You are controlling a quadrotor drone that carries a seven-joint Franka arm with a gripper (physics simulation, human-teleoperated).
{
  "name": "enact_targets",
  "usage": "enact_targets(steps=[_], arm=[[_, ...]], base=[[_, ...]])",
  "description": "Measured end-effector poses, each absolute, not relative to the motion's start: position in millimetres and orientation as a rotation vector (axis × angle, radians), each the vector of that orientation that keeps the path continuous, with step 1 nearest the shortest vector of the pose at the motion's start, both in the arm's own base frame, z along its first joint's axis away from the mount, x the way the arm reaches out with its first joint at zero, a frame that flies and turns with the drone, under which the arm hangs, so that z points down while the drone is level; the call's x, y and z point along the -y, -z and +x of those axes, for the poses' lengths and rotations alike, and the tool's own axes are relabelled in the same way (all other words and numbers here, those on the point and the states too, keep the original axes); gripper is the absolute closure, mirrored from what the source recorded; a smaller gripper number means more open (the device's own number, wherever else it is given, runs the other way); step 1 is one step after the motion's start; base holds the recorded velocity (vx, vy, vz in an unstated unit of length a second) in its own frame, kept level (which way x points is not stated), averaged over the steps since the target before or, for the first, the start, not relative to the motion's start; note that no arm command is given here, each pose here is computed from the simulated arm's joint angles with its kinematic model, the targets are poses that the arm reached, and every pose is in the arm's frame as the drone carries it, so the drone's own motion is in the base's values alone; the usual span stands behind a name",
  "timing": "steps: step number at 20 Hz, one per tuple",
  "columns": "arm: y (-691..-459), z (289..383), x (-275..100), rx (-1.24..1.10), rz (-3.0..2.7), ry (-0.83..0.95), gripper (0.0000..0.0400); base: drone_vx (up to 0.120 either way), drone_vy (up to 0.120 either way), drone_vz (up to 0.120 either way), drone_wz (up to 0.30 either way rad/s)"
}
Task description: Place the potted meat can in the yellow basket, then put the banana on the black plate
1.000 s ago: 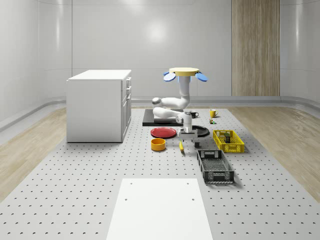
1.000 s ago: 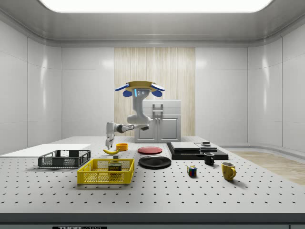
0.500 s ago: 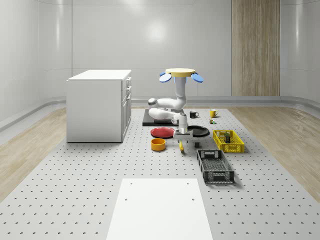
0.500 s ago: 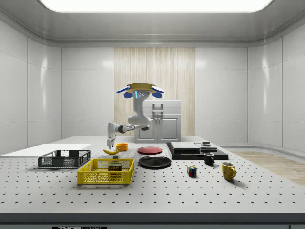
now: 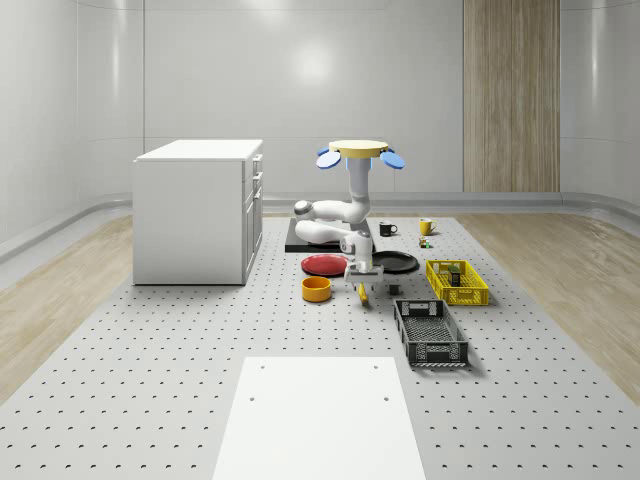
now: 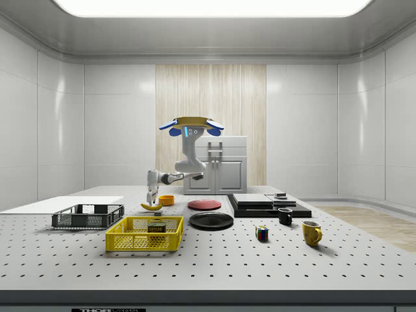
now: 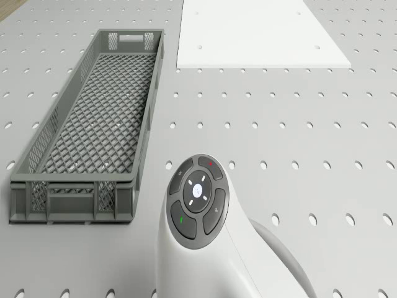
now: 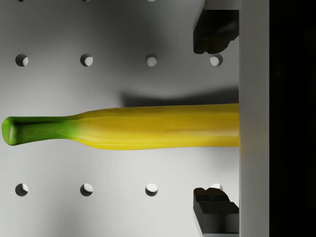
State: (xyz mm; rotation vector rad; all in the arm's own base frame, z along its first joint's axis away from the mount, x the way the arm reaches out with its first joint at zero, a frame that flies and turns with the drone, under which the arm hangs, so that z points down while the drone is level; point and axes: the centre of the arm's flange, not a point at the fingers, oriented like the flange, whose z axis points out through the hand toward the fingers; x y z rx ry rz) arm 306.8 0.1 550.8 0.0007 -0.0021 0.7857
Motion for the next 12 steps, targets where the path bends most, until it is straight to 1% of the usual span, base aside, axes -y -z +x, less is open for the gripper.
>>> enact_targets(steps=[4, 8, 12], arm=[[-565, 308.3, 0, 0.002, 0.001, -0.786, 0.0], [-573, 318.3, 0, 0.002, 0.001, -0.786, 0.0], [-581, 324.1, 0, 0.002, 0.001, -0.786, 0.0]], base=[[0.0, 0.0, 0.0, 0.0], [0.0, 0.0, 0.0, 0.0], [0.0, 0.0, 0.0, 0.0]])
